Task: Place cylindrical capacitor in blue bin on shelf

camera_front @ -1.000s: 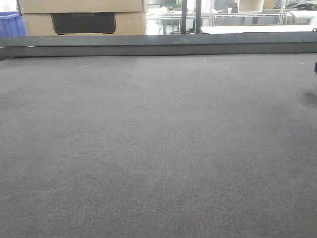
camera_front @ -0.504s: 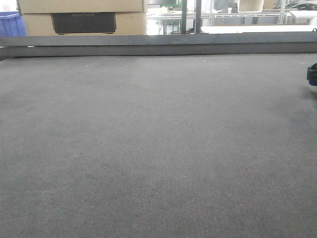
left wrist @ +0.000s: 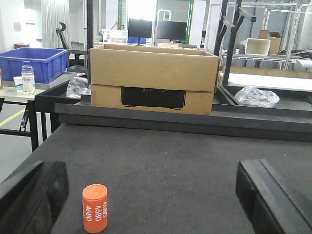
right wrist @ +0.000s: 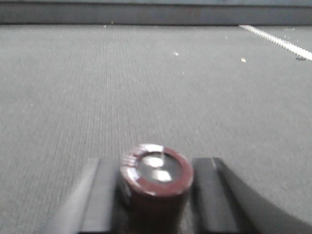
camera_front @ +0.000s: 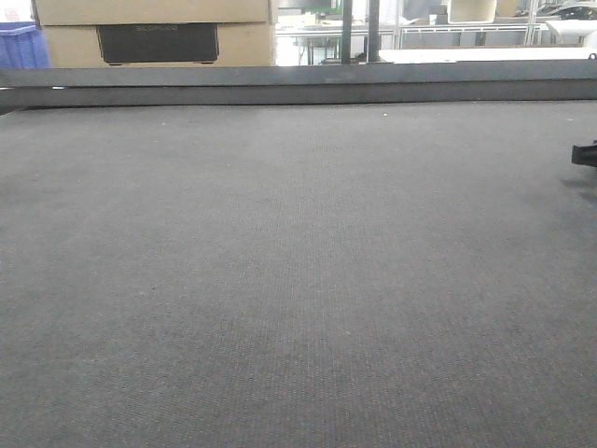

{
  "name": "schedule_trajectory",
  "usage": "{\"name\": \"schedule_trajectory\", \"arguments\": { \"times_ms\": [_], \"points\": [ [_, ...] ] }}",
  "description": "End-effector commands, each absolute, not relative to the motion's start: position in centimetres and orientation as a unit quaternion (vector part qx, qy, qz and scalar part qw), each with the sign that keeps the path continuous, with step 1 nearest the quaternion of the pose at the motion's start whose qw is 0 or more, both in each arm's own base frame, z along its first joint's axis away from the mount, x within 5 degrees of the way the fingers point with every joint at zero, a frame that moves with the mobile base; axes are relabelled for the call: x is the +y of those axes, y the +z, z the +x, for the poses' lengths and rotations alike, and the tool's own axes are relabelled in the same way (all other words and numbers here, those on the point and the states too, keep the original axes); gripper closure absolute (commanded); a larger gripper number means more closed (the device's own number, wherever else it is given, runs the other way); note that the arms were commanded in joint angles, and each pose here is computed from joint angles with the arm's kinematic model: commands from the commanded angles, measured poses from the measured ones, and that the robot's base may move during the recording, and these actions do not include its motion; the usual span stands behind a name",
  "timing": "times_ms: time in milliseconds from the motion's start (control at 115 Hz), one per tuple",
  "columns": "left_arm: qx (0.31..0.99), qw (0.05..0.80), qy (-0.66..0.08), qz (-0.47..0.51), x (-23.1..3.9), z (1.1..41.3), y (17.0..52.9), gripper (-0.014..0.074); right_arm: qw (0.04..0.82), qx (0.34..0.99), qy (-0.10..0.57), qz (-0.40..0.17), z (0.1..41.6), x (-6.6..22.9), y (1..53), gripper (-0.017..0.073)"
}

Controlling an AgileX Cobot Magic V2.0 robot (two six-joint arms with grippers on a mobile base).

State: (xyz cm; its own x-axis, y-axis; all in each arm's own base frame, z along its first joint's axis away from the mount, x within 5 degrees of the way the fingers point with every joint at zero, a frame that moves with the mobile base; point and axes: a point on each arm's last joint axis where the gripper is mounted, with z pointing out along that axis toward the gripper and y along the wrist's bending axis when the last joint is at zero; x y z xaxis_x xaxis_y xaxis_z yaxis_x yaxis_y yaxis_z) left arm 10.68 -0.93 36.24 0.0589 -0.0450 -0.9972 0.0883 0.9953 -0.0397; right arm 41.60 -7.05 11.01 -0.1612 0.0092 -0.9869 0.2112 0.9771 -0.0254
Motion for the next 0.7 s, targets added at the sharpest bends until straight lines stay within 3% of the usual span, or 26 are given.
{"name": "schedule_trajectory", "arguments": {
  "times_ms": [0,87,191,452,695],
  "points": [
    [0.678,0.733,-0.047,0.020,-1.0,10.6,36.6,-0.0008,0.652,0.750,-0.081,0.075,41.8,-7.3,11.3,0.0531],
    [0.678,0.733,-0.047,0.020,-1.0,10.6,36.6,-0.0008,0.650,0.752,-0.081,0.075,41.8,-7.3,11.3,0.0644],
    [0.678,0.734,-0.048,0.019,-1.0,10.6,36.6,-0.0008,0.648,0.753,-0.080,0.075,41.7,-7.3,11.6,0.0713],
    [0.714,0.698,-0.044,0.022,-1.2,12.6,35.1,-0.0008,0.666,0.740,-0.074,0.050,41.4,-6.6,16.6,0.0721],
    [0.762,0.646,-0.043,0.021,-1.6,17.4,31.1,-0.0008,0.673,0.736,-0.063,0.025,39.8,-5.0,23.5,0.0721]
  ]
}}
